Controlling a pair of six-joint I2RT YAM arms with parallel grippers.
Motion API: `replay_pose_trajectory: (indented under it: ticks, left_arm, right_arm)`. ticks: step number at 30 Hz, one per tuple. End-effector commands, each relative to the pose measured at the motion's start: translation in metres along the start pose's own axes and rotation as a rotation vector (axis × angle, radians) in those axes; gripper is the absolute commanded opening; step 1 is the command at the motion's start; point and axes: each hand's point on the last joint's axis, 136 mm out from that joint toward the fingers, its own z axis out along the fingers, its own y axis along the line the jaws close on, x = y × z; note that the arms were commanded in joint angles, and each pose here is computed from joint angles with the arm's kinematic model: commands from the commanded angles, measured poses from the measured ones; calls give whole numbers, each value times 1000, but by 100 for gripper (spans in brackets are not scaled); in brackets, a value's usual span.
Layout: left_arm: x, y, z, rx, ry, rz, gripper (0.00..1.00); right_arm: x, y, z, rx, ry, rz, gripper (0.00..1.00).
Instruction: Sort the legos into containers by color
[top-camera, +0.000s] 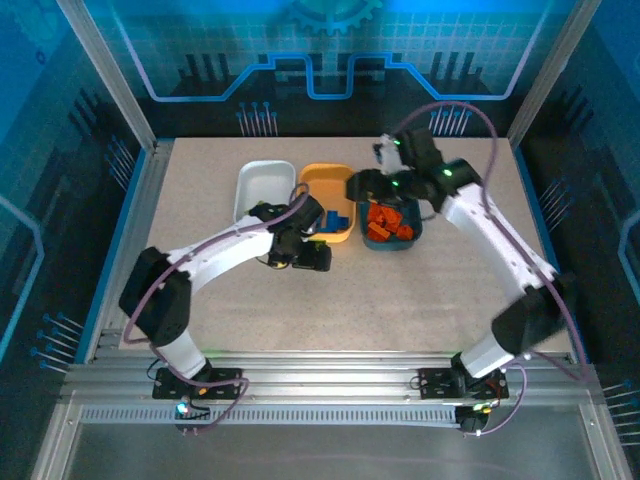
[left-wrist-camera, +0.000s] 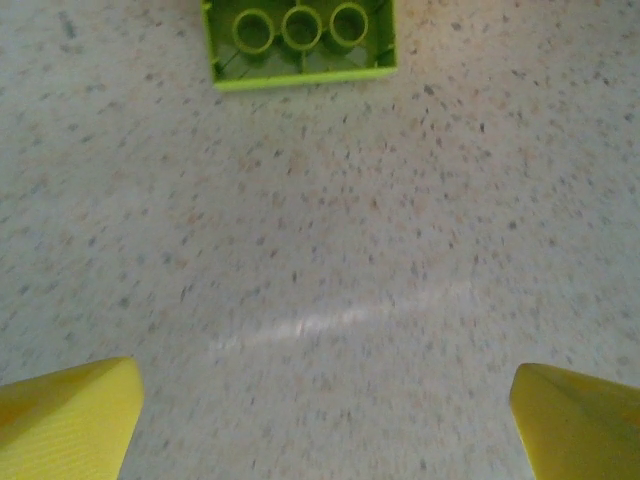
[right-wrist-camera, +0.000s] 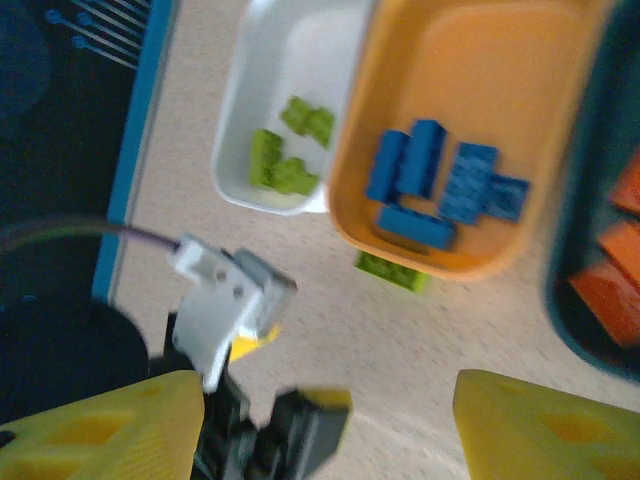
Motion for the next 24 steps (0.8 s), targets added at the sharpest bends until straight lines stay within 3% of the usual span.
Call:
replay_pose_trajectory:
  ticks: [1,13,24]
  left_arm:
    - [-22,-2,19,-59,-84,-18,95]
    - [-41,8,73,-165,-100,45,93]
    - [-71,21,90,-175,-120,1,90]
  right_arm:
    - [33,-37,4,52,65,48,69]
    - [56,-61,-8,61,93,117,70]
    - [56,-59,4,35,133,156,70]
